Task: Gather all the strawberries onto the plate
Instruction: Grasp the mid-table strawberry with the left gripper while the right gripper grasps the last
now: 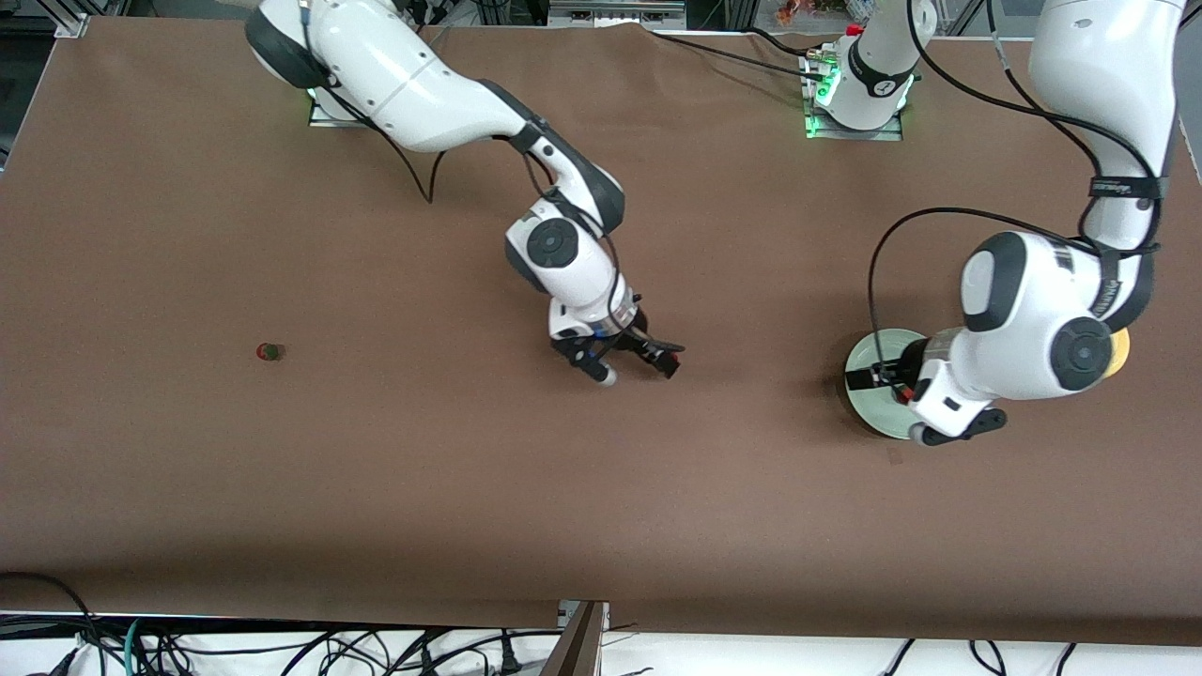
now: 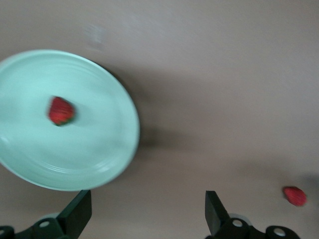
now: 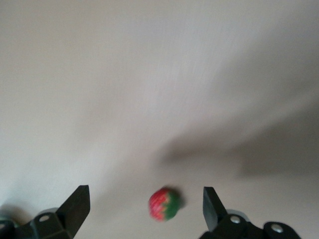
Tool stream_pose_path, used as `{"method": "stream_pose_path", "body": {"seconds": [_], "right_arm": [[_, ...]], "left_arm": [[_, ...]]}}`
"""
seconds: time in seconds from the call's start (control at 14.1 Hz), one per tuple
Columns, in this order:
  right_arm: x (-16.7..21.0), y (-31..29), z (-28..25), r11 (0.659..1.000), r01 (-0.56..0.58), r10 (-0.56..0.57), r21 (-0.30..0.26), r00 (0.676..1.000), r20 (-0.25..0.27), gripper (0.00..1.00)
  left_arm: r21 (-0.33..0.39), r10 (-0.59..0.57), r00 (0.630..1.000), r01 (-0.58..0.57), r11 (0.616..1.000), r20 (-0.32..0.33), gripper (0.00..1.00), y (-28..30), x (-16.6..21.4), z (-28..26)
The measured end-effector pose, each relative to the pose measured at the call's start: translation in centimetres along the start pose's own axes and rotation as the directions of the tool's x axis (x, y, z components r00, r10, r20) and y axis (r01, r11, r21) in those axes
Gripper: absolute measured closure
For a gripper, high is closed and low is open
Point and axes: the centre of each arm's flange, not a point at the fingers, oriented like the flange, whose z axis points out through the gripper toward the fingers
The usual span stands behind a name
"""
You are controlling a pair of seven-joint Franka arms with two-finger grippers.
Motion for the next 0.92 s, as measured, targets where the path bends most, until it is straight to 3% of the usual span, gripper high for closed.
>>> {"method": "stream_pose_path", "body": {"seconds": [0.14, 0.35, 0.57, 0.92], "right_arm": [[5.2, 1.2, -4.7, 0.982, 0.129, -0.127, -0.138, 0.992, 0.019, 0.00], [12.1, 6.2, -10.0, 0.910, 0.281, -0.255, -0.306, 0.959, 0.122, 0.00], [18.8, 12.6, -13.2, 0.822, 0.439, -0.372, -0.362, 0.896, 0.242, 0.00], [29.7, 25.3, -16.4, 0.695, 0.578, -0.442, -0.426, 0.812, 0.381, 0.00]], "left_arm": [[0.003, -0.039, 0.999, 0.039, 0.999, 0.001, 0.00, 3.6, -1.3, 1.3], [-0.040, -0.193, 0.979, 0.191, 0.981, -0.062, 0.00, 9.4, -2.5, 4.2], [-0.155, -0.463, 0.880, 0.445, 0.882, -0.107, 0.00, 14.6, -3.6, 7.2], [-0.159, -0.585, 0.807, 0.569, 0.807, -0.079, 0.00, 20.5, -8.5, 12.1]]}}
